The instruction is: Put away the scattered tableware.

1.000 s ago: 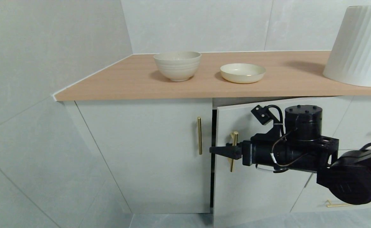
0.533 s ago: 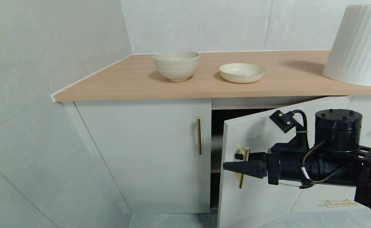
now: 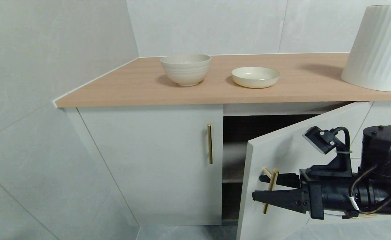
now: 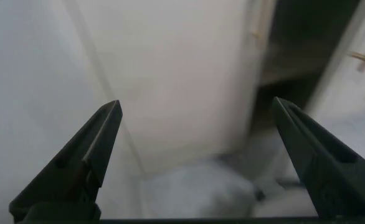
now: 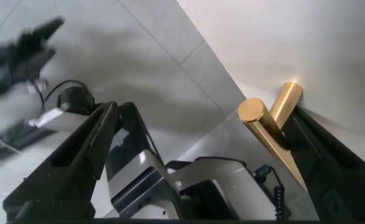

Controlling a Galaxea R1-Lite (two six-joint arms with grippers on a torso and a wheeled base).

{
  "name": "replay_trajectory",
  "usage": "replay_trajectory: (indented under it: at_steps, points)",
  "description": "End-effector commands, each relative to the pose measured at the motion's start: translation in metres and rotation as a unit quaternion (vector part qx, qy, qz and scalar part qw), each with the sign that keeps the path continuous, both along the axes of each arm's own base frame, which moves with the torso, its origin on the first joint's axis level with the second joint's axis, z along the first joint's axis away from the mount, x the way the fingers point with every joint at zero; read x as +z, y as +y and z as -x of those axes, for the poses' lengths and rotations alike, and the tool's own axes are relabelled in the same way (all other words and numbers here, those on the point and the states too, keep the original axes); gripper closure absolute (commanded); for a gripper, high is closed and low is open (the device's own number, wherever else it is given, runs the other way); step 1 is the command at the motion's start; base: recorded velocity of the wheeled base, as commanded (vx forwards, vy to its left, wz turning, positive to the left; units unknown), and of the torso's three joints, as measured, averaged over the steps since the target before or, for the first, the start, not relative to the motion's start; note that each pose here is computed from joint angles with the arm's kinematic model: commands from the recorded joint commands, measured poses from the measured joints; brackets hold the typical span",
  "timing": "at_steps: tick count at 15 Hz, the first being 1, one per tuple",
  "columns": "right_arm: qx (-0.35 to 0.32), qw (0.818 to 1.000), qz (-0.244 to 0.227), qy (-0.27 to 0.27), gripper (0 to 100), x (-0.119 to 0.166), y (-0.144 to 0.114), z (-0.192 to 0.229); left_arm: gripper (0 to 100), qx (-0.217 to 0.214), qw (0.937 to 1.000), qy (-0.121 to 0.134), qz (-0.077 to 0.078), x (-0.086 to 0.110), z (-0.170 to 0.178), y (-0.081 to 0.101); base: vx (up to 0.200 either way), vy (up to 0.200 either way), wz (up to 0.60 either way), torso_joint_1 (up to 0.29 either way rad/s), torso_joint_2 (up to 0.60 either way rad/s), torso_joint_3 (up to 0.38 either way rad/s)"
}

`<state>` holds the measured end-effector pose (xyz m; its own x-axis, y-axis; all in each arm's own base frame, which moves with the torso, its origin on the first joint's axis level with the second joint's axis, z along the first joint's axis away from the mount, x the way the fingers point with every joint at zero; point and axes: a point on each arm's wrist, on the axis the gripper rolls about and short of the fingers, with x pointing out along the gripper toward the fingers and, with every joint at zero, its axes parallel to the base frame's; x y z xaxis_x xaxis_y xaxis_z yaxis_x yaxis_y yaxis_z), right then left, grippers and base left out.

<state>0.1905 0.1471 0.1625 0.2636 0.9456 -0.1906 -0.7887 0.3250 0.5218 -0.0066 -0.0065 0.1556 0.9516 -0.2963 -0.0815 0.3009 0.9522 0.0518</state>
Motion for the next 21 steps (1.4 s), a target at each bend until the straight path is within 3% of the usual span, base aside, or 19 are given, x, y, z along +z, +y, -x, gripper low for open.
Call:
replay_trajectory:
  at_steps: [1,3,5,7,9,13,14,18,19,21]
  points:
    - [-0.001,1.000,-0.002,-0.002,0,0.001,-0.005,0.006,0,-0.080,0.9886,0.127,0.004,0.044,-0.088,-0.006,0.000,0.000,0.00,0.000,0.00,0.000]
    - [-0.001,1.000,0.001,0.002,0,-0.001,-0.005,0.007,0,-0.126,0.9844,0.122,0.000,0.052,-0.135,-0.023,0.000,0.000,0.00,0.000,0.00,0.000]
    - [-0.001,1.000,0.001,0.002,0,-0.001,-0.005,0.007,0,-0.143,0.9805,0.135,0.003,0.053,-0.150,-0.037,0.000,0.000,0.00,0.000,0.00,0.000]
    - [0.001,1.000,0.007,0.011,0,-0.006,-0.006,0.008,0,-0.173,0.9688,0.175,0.028,0.055,-0.173,-0.068,0.000,0.000,0.00,0.000,0.00,0.000]
    - [0.002,1.000,0.011,0.015,0,-0.009,-0.006,0.009,0,-0.196,0.9596,0.197,0.042,0.054,-0.184,-0.085,0.000,0.000,0.00,0.000,0.00,0.000]
    - [0.001,1.000,0.012,0.015,0,-0.010,-0.007,0.011,0,-0.245,0.9451,0.204,0.072,0.039,-0.204,-0.126,0.000,0.000,0.00,0.000,0.00,0.000]
    - [0.001,1.000,0.012,0.016,0,-0.010,-0.008,0.011,100,-0.255,0.9422,0.203,0.078,0.033,-0.208,-0.135,0.000,0.000,0.00,0.000,0.00,0.000]
    - [0.001,1.000,0.010,0.008,0,-0.009,-0.009,0.013,100,-0.284,0.9404,0.175,0.069,0.007,-0.221,-0.157,0.000,0.000,0.00,0.000,0.00,0.000]
    - [0.001,1.000,0.004,0.000,0,-0.008,-0.011,0.016,100,-0.301,0.9391,0.151,0.068,-0.009,-0.228,-0.170,0.000,0.000,0.00,0.000,0.00,0.000]
    - [0.001,1.000,-0.003,-0.010,0,-0.006,-0.012,0.018,100,-0.316,0.9370,0.130,0.072,-0.026,-0.239,-0.187,0.000,0.000,0.00,0.000,0.00,0.000]
